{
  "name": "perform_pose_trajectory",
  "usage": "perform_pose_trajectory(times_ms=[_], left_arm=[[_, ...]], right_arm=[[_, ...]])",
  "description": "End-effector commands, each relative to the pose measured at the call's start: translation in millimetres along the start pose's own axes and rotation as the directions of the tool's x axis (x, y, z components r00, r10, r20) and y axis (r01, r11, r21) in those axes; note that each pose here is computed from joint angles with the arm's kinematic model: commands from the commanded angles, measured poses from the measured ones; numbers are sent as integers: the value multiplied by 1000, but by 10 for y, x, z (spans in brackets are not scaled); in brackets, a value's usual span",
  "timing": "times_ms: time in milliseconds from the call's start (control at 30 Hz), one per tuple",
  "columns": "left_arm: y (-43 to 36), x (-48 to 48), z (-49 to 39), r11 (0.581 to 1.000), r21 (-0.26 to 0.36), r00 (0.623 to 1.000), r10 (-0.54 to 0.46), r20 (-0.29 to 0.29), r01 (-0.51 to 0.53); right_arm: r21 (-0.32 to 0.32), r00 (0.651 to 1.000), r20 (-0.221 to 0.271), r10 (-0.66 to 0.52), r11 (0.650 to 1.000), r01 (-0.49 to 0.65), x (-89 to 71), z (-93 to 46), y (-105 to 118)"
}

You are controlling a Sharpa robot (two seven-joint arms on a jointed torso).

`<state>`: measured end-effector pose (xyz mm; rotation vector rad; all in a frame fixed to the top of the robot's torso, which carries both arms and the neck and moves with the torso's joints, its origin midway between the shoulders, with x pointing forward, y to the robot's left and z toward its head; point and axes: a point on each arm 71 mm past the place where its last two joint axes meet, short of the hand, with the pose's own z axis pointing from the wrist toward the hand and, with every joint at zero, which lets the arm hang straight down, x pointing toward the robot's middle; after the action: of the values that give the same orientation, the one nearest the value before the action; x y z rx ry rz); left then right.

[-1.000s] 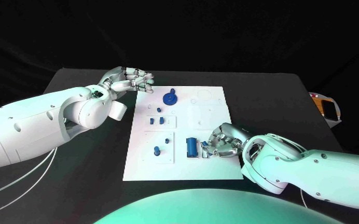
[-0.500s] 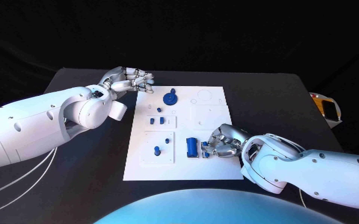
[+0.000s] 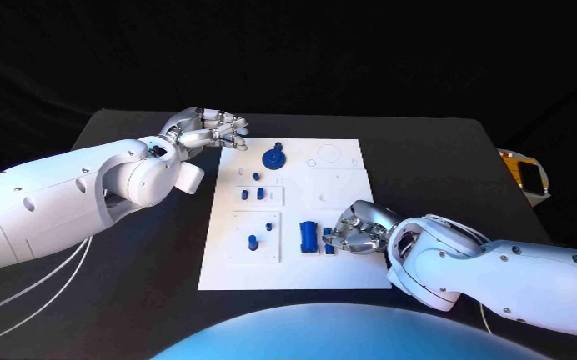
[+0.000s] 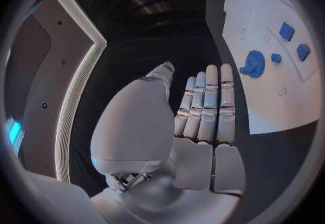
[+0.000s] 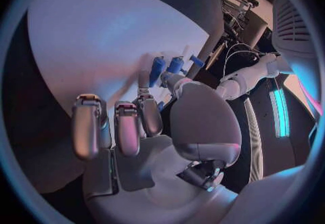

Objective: Assemble the parts on the task board

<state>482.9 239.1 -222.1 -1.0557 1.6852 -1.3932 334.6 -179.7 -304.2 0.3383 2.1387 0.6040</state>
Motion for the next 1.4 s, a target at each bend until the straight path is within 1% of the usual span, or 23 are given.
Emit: perform_pose_trajectory(times_ms=[33, 367, 633, 767, 867, 967, 1000, 1033, 1100, 1133, 1200, 1300, 1333, 1400], left_arm=[[-12, 24, 5, 1000, 6, 1000, 0, -20, 1], [-11, 24, 7, 1000, 5, 1000, 0, -19, 0], [-10, 19, 6, 1000, 4, 1000, 1, -18, -1], [-10, 19, 8, 1000, 6, 1000, 1, -17, -1], [-11, 15, 12, 1000, 9, 1000, 2, -14, -1], [-12, 7, 20, 1000, 15, 1000, 2, -9, -2], [-13, 4, 23, 1000, 17, 1000, 1, -6, -1], [-15, 1, 26, 1000, 22, 1000, -1, -1, 1], [-21, 0, 29, 1000, 31, 1000, -5, 7, 5], [-27, 0, 31, 999, 40, 1000, -8, 13, 8], [-39, 2, 38, 998, 58, 1000, -15, 25, 14], [-44, -3, 51, 996, 83, 998, -32, 45, 28], [-39, -11, 63, 995, 96, 997, -44, 57, 38], [-28, -30, 82, 993, 108, 996, -57, 75, 49]], right_arm=[[-9, 1000, -15, -22, 1000, 22, 17, 1, 6], [-22, 1000, -16, -24, 999, 23, 16, -9, 15], [-24, 999, -15, -29, 999, 29, -13, -28, -37], [-34, 1000, 7, -20, 999, 20, -50, -44, -68], [-57, 999, 36, 9, 998, -7, -99, -53, -79], [-121, 994, 76, 81, 990, -71, -189, -47, -69], [-164, 990, 88, 107, 982, -92, -234, -36, -60], [-209, 985, 104, 134, 972, -110, -287, -20, -52], [-266, 977, 126, 172, 955, -134, -363, 3, -49], [-301, 970, 139, 200, 941, -151, -423, 24, -51], [-350, 955, 163, 248, 920, -179, -550, 77, -67], [-386, 927, 187, 326, 892, -236, -746, 180, -121], [-394, 904, 195, 381, 874, -284, -857, 249, -165], [-397, 870, 200, 450, 849, -348, -977, 338, -223]])
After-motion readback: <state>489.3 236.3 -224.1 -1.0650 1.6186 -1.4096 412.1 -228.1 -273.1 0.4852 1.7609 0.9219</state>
